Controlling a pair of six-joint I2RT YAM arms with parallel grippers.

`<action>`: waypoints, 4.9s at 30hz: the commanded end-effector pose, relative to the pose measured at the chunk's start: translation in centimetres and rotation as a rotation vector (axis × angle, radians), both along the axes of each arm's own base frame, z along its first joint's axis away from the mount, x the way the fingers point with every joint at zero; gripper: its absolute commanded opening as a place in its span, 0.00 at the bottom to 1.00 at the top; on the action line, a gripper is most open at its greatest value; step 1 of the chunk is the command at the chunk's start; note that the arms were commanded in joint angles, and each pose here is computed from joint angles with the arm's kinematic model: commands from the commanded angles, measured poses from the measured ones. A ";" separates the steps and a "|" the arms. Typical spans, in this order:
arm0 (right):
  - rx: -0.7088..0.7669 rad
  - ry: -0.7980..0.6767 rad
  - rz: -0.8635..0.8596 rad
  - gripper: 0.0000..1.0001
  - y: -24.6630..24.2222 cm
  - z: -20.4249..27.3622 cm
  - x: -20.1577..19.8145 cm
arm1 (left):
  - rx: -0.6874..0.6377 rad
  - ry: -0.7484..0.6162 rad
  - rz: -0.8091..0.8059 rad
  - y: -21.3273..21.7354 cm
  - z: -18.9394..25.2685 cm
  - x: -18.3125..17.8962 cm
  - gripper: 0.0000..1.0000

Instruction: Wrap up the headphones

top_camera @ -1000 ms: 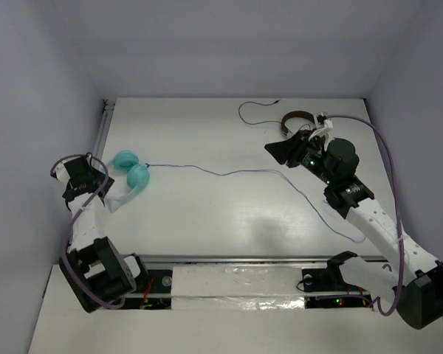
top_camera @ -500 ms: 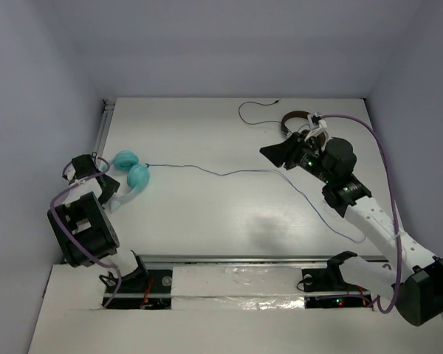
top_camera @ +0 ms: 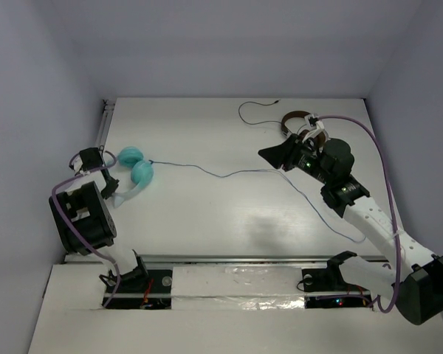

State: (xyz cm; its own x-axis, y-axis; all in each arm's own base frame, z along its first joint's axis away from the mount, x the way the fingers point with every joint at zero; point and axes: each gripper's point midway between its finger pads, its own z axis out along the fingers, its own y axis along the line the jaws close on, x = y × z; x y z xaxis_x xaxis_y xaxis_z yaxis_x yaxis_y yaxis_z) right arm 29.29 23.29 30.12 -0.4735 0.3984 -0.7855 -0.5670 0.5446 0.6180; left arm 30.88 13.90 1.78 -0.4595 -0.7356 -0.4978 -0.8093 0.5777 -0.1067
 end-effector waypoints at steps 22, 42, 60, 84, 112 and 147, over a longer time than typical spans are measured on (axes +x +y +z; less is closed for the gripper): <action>-0.121 -0.158 0.117 0.60 1.4 -0.6 0.3 | -0.184 -0.592 -0.866 -23.5 21.7 7.9 0.00; -0.031 -0.060 0.326 0.80 5.6 -8.7 1.5 | -0.274 -0.904 -0.999 -27.1 32.2 5.4 0.00; -0.099 -0.037 0.267 0.77 7.3 -13.2 5.1 | -0.324 -1.046 -0.987 -28.0 39.2 6.9 0.00; -0.090 0.015 0.223 0.71 8.2 -17.1 7.2 | -0.226 -1.240 -0.956 -26.1 52.0 5.1 0.00; -0.110 0.263 0.098 0.00 8.3 -20.7 1.1 | -0.234 -1.171 -0.714 -20.4 45.9 12.1 0.00; -0.715 -0.102 0.008 0.00 12.3 -1.6 -6.8 | -0.247 -0.714 -0.914 -34.3 16.2 2.2 0.00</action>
